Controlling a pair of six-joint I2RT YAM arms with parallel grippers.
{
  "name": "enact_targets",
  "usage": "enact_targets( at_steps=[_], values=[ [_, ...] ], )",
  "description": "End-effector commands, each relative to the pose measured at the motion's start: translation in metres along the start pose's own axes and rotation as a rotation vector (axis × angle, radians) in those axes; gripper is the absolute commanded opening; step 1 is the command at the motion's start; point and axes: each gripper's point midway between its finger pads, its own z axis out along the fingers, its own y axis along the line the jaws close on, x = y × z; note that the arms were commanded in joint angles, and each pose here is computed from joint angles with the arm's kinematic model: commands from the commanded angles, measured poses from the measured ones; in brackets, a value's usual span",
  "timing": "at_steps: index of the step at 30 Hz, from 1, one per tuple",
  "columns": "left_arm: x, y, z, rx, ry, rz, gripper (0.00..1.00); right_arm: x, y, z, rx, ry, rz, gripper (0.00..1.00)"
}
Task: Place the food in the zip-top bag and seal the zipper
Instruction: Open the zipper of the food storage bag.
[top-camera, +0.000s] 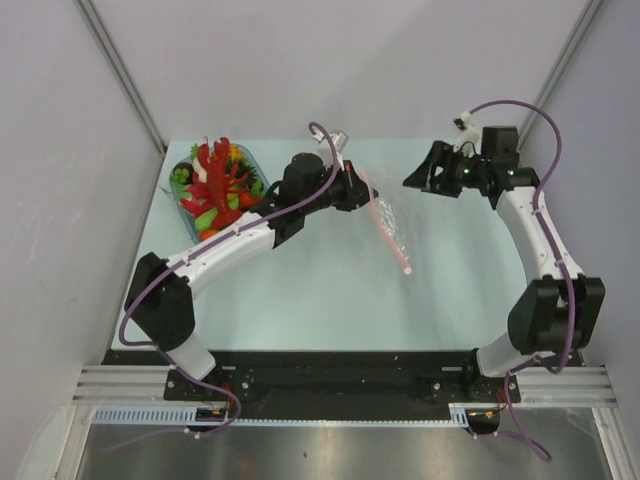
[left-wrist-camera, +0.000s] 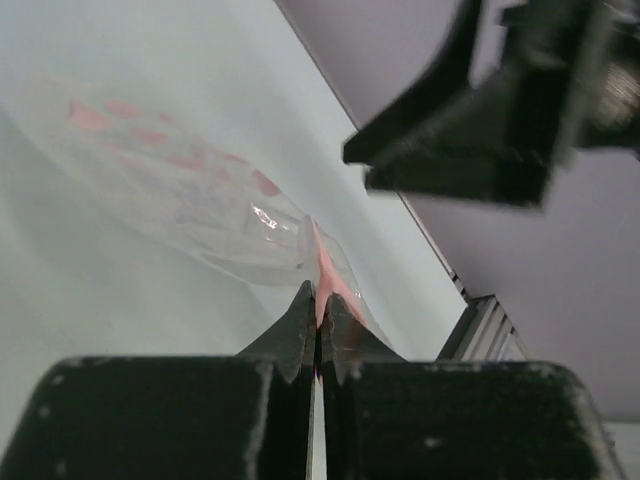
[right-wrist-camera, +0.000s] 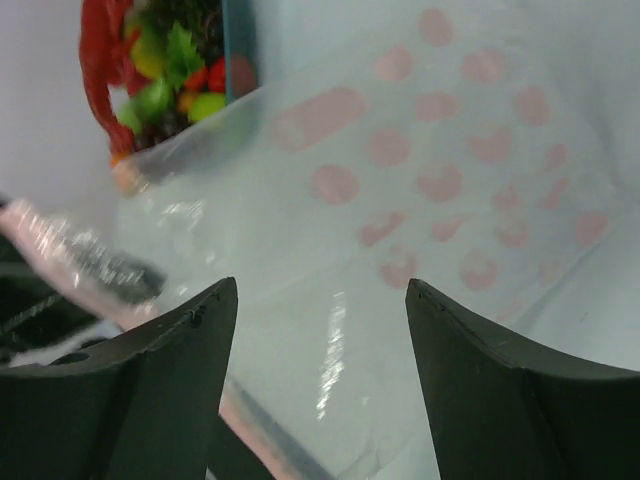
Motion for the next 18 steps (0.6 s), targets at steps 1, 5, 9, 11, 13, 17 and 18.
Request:
enact_targets(
  at_steps=[1, 5, 9, 11, 13, 17, 18],
  values=[
    [0.006, 0.020, 0.006, -0.165, 0.039, -0.176, 0.00, 0.017, 0.054, -0.022, 0.029, -0.045, -0.435, 0.73],
    [0.007, 0.023, 0.011, -0.205, 0.052, -0.233, 0.00, 0.042, 0.096, -0.011, 0.038, -0.080, -0.643, 0.72],
    [0.013, 0.024, 0.010, -0.216, 0.066, -0.268, 0.00, 0.045, 0.118, -0.001, 0.045, -0.127, -0.726, 0.68],
    [0.017, 0.025, 0.009, -0.211, 0.072, -0.276, 0.00, 0.049, 0.116, 0.007, 0.073, -0.117, -0.750, 0.65],
    [0.017, 0.023, 0.006, -0.206, 0.067, -0.282, 0.00, 0.054, 0.114, 0.013, 0.087, -0.100, -0.772, 0.61],
    [0.013, 0.019, 0.001, -0.188, 0.050, -0.278, 0.00, 0.064, 0.103, 0.014, 0.104, -0.077, -0.806, 0.57],
    [0.012, 0.018, 0.002, -0.185, 0.046, -0.279, 0.00, 0.068, 0.101, 0.014, 0.101, -0.072, -0.810, 0.56]
  ],
)
